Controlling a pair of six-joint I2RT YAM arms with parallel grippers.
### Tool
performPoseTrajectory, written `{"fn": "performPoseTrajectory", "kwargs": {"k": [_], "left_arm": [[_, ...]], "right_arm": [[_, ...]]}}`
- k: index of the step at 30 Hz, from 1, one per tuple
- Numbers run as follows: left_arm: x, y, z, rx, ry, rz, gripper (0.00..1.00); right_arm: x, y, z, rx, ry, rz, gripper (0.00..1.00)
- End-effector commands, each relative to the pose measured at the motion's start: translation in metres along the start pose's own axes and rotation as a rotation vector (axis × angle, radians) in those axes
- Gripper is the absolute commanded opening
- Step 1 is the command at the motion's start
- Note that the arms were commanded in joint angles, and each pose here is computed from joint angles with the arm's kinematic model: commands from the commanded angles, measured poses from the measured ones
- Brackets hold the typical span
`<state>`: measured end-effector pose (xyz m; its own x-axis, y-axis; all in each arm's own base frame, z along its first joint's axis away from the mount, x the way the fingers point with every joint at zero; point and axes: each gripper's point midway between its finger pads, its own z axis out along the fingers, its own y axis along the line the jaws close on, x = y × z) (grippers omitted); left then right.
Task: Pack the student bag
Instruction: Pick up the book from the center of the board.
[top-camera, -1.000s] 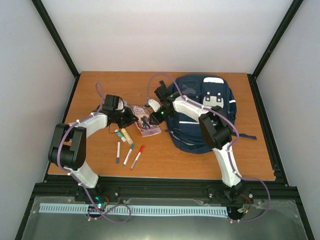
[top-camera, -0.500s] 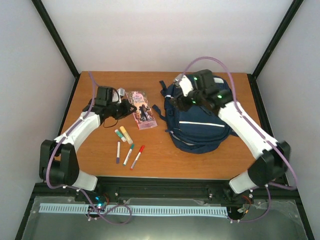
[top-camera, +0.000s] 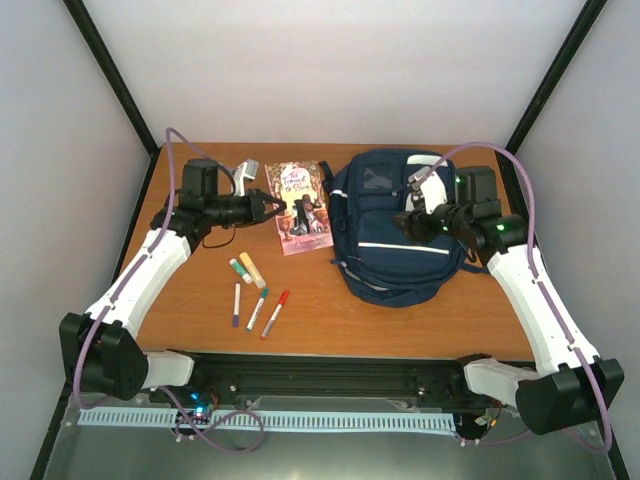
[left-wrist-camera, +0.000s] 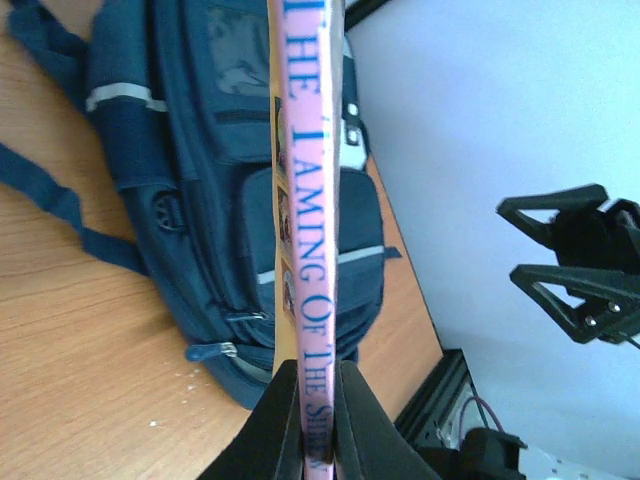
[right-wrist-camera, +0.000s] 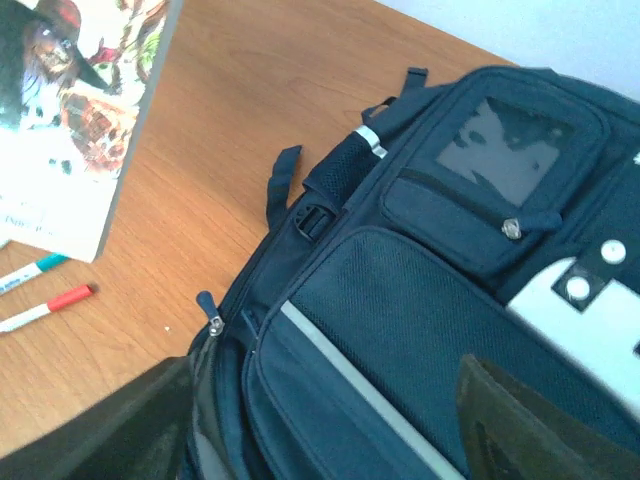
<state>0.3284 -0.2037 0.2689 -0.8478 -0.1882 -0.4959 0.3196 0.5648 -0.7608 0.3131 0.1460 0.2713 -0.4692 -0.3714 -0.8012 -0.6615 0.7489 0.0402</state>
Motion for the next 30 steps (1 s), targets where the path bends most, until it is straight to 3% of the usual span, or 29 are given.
{"fn": "performPoseTrajectory", "kwargs": {"k": [1,4,5,9,15,20,30], "left_arm": [[0.001,-0.049,-0.008,0.134,0.017,0.125,0.01],[0.009,-0.058,-0.005,0.164,0.045,0.145,0.01],[0.013,-0.061,-0.004,0.175,0.055,0.154,0.01],[0.023,-0.074,-0.001,0.220,0.082,0.182,0.01],[0.030,-0.092,-0.006,0.315,0.091,0.228,0.01],[0.040,-0.100,-0.011,0.371,0.130,0.283,0.01],[0.052,-0.134,-0.031,0.568,0.200,0.402,0.01]], "right_arm": [[0.007,0.002,-0.019,-0.006,-0.014,0.025,0.77],[0.010,-0.011,-0.030,0.086,-0.027,0.049,0.98],[0.011,-0.013,-0.034,0.105,-0.031,0.051,1.00],[0.010,-0.002,-0.044,0.057,-0.043,0.043,1.00],[0.003,0.041,-0.052,-0.182,-0.085,-0.009,1.00],[-0.009,0.082,-0.068,-0.417,-0.203,-0.083,1.00],[-0.036,0.083,-0.048,-0.634,-0.248,0.008,0.95]]}}
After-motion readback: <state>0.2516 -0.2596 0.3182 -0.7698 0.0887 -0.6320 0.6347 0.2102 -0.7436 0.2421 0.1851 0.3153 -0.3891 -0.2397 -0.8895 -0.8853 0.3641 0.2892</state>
